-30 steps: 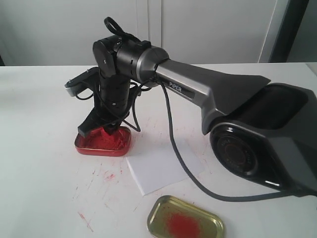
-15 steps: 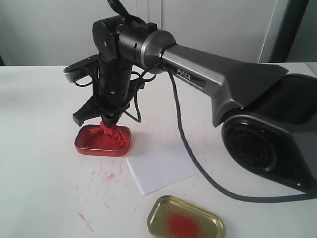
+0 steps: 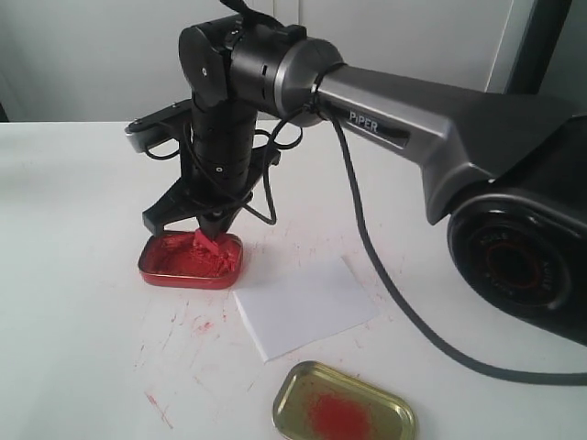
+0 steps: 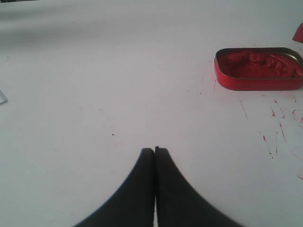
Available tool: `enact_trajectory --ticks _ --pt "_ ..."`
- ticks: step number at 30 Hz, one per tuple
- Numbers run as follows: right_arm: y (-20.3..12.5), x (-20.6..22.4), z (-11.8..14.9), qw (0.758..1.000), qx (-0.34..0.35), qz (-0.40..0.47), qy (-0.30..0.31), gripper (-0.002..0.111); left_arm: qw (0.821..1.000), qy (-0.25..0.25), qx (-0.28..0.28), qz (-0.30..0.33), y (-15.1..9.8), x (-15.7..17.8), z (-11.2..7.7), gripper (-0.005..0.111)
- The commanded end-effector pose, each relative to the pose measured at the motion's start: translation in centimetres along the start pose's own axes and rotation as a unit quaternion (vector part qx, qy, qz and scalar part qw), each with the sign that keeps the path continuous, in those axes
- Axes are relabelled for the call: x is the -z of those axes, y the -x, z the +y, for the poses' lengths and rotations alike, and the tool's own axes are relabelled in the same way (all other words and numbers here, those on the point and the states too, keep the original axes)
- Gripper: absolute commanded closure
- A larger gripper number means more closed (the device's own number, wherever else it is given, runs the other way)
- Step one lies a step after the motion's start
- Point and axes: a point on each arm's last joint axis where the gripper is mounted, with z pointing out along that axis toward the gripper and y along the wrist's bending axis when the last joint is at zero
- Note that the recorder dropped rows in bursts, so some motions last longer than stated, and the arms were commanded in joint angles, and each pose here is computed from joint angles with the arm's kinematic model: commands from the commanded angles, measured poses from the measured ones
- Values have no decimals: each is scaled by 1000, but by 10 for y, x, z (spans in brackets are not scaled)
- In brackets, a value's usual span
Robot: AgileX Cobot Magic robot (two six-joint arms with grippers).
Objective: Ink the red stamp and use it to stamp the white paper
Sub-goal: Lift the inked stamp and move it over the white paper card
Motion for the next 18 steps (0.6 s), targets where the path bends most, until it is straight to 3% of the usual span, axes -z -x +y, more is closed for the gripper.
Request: enact_trajectory --ticks 1,18 --pt "-5 14 -3 1000 -3 -3 -7 108 1000 0 6 1 -1 0 0 107" --pt "-46 30 -27 998 -38 37 -20 108 1000 0 6 1 -1 0 0 107"
